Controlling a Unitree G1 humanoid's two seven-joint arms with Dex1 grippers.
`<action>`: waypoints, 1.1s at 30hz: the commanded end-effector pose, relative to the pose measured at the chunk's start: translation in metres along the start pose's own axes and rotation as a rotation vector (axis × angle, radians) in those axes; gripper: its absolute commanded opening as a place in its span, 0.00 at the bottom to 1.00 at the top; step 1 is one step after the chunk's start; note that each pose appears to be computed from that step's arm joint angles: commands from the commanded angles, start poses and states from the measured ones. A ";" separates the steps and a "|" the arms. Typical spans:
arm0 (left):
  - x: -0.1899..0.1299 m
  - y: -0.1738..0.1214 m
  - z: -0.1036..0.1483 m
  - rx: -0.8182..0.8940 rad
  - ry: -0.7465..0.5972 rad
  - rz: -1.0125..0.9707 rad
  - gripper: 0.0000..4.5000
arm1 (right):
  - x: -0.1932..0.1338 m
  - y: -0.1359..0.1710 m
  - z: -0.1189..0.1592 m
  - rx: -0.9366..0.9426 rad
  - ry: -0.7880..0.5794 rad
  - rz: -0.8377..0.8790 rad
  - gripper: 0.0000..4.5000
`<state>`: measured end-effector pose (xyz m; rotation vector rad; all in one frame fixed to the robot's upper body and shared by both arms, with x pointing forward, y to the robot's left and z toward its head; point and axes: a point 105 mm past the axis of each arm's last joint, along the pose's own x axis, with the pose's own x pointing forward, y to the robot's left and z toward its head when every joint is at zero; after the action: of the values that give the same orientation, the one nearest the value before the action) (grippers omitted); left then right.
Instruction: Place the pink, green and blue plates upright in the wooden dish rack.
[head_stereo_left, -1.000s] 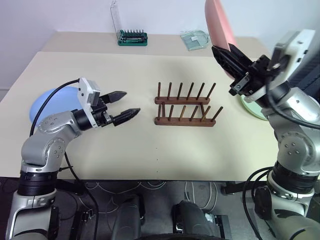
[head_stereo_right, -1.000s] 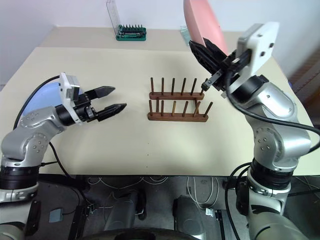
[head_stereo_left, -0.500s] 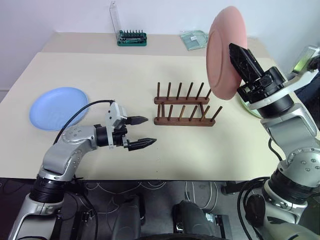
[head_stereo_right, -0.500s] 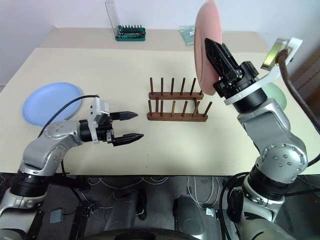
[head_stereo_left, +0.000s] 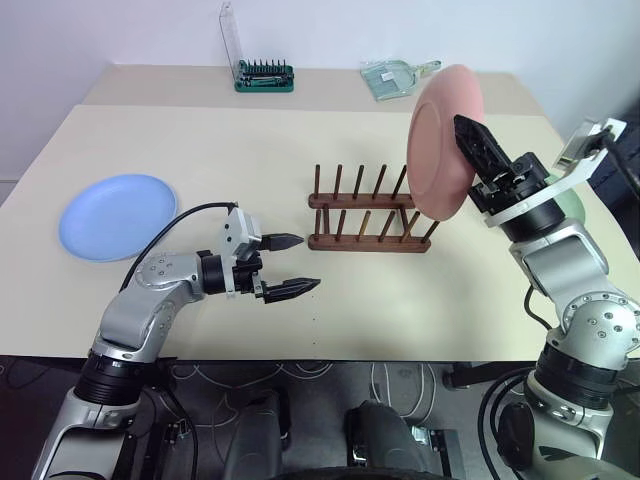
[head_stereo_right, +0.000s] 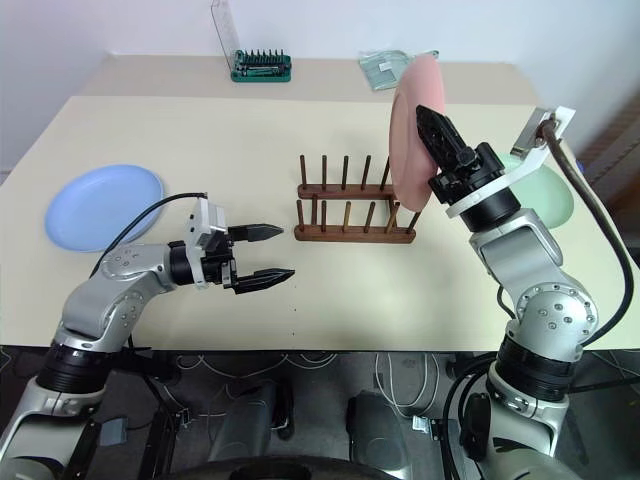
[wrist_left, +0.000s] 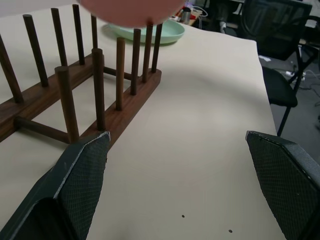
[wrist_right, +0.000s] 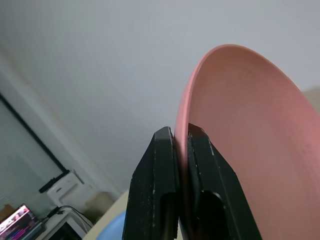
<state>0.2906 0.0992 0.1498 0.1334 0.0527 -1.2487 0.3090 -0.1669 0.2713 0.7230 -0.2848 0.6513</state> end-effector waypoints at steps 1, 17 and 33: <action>0.000 -0.001 0.007 0.037 -0.025 -0.005 0.99 | -0.002 -0.001 0.009 0.001 -0.041 0.010 0.00; 0.000 0.003 0.003 0.036 -0.034 0.001 0.99 | -0.007 -0.033 -0.005 0.136 -0.038 -0.114 0.00; -0.002 0.006 0.000 0.032 -0.044 0.027 1.00 | -0.005 -0.039 0.039 -0.117 -0.159 -0.181 0.74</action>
<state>0.2959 0.1010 0.1434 0.1213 0.0351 -1.2376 0.3370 -0.2071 0.2526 0.7446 -0.2896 0.4097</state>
